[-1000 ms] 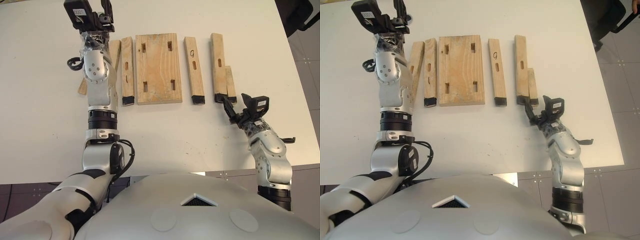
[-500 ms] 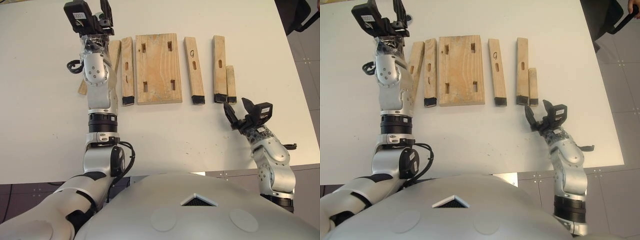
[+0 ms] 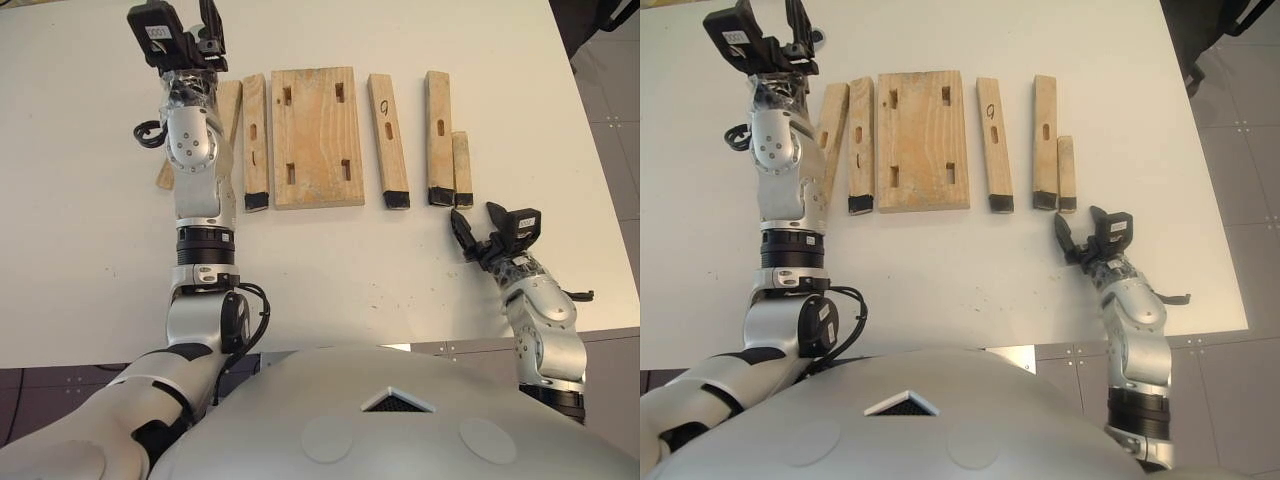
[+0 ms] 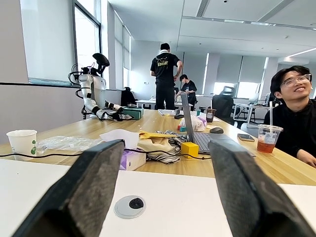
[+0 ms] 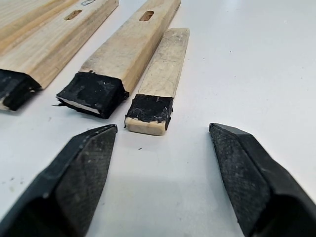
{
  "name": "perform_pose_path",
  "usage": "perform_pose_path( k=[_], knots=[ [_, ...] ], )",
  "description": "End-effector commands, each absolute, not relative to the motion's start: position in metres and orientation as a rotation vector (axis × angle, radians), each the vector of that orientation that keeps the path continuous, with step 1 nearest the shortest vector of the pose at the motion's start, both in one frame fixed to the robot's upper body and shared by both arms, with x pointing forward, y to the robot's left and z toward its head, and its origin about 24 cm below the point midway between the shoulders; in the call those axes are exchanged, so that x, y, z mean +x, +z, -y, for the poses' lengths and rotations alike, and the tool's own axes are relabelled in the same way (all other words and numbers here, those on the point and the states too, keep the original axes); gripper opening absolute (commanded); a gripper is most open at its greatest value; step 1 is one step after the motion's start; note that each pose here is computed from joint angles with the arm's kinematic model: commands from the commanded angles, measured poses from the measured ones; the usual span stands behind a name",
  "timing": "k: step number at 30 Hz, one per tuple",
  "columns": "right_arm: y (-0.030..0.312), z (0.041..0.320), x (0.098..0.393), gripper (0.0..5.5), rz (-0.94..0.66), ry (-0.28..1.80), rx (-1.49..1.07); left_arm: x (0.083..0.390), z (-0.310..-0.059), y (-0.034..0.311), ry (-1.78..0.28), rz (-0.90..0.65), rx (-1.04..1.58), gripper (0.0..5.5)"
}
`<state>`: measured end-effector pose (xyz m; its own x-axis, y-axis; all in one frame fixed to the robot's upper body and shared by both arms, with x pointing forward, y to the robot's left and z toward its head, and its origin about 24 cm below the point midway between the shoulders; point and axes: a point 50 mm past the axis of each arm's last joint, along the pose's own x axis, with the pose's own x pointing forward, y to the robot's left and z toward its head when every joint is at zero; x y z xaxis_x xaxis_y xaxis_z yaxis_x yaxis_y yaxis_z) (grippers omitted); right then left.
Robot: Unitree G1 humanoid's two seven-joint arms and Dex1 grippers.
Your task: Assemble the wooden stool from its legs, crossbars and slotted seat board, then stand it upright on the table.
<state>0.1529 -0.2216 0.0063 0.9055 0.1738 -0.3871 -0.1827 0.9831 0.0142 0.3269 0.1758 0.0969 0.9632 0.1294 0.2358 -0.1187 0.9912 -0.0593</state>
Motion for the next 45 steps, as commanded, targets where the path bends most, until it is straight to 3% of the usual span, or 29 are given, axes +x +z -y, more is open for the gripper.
perform_pose_path(
  k=[1,9,20,23,28,30,33,37,40,45],
  knots=[
    [-0.001,0.224,0.154,3.43,-0.45,0.175,-0.053,0.331,-0.175,0.101,0.117,0.239,-0.046,3.12],
    [-0.008,0.222,0.162,3.43,-0.492,0.162,-0.143,0.336,-0.178,0.106,0.123,0.254,-0.038,3.12],
    [-0.002,0.23,0.169,1.79,-0.605,0.157,-0.103,0.334,-0.183,0.116,0.131,0.332,0.041,3.07],
    [0.01,0.239,0.182,1.32,-0.547,0.026,0.084,0.327,-0.186,0.119,0.125,0.36,0.014,3.07],
    [0.055,0.238,0.218,1.3,-0.266,0.071,0.089,0.296,-0.151,0.1,-0.387,0.271,0.294,3.07],
    [0.077,0.233,0.239,1.3,-0.131,0.142,-0.002,0.293,-0.137,0.108,-0.512,0.253,0.211,3.07],
    [0.099,0.202,0.266,1.3,0.034,0.384,-0.094,0.291,-0.115,0.148,-0.672,0.304,-0.221,3.07],
    [0.108,0.162,0.284,1.3,0.185,0.621,-0.093,0.313,-0.109,0.158,-0.661,0.094,-0.716,3.07],
    [0.115,0.144,0.293,1.3,0.258,0.674,-0.095,0.321,-0.108,0.153,-0.665,-0.073,-0.83,3.07],
    [0.119,0.126,0.298,1.3,0.279,0.711,-0.034,0.327,-0.103,0.146,-0.676,-0.197,-0.846,3.07]
  ],
)
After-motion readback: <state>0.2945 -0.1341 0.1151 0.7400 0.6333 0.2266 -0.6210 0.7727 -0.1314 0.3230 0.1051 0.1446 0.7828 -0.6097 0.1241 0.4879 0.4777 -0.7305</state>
